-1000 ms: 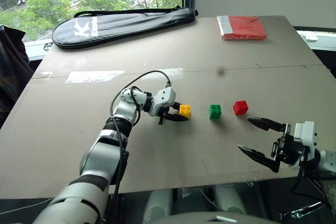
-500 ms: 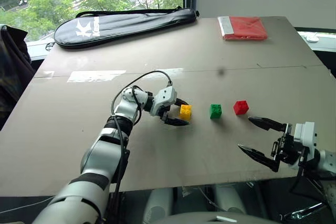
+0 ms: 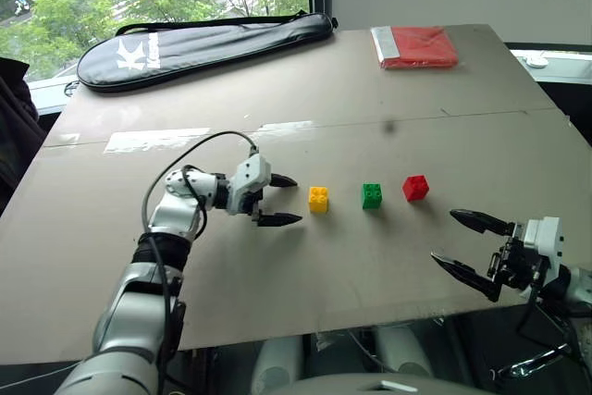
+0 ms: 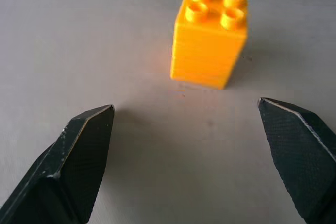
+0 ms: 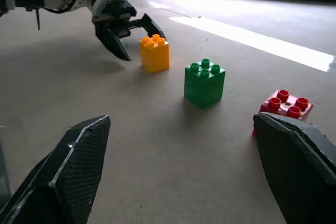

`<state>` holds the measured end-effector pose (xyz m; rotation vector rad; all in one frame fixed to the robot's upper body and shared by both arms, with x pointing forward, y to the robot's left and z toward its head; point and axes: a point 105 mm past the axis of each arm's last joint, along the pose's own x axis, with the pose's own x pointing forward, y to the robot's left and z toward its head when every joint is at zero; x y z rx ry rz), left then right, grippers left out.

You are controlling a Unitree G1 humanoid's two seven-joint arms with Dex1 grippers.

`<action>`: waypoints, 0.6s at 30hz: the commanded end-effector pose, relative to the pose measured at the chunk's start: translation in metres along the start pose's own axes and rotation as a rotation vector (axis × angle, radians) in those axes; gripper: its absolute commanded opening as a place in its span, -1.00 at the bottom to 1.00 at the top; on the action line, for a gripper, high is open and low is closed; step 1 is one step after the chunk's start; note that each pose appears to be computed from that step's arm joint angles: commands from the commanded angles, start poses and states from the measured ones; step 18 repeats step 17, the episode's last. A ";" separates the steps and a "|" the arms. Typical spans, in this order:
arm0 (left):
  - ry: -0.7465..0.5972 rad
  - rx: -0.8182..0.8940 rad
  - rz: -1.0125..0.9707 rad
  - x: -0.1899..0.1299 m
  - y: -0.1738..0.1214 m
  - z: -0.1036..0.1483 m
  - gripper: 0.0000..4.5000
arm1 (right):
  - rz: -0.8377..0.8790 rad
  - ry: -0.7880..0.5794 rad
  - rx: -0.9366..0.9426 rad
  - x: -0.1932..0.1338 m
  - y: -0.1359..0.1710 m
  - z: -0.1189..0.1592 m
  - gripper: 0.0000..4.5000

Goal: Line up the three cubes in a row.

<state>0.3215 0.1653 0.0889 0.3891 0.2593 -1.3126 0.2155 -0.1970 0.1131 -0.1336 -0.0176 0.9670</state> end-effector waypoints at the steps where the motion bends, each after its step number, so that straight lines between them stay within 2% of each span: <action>1: -0.039 -0.032 0.071 -0.010 -0.013 0.014 0.99 | -0.037 -0.010 -0.042 -0.009 -0.011 0.005 1.00; 7: -0.063 -0.150 0.260 -0.016 -0.067 0.004 0.99 | -0.068 0.031 0.004 -0.021 -0.022 -0.012 1.00; 13: -0.008 -0.235 0.405 -0.024 -0.092 -0.017 0.99 | -0.067 0.058 0.014 -0.028 -0.026 -0.021 1.00; 18: -0.001 -0.241 0.420 -0.021 -0.102 -0.022 0.99 | -0.057 0.067 0.013 -0.028 -0.027 -0.023 1.00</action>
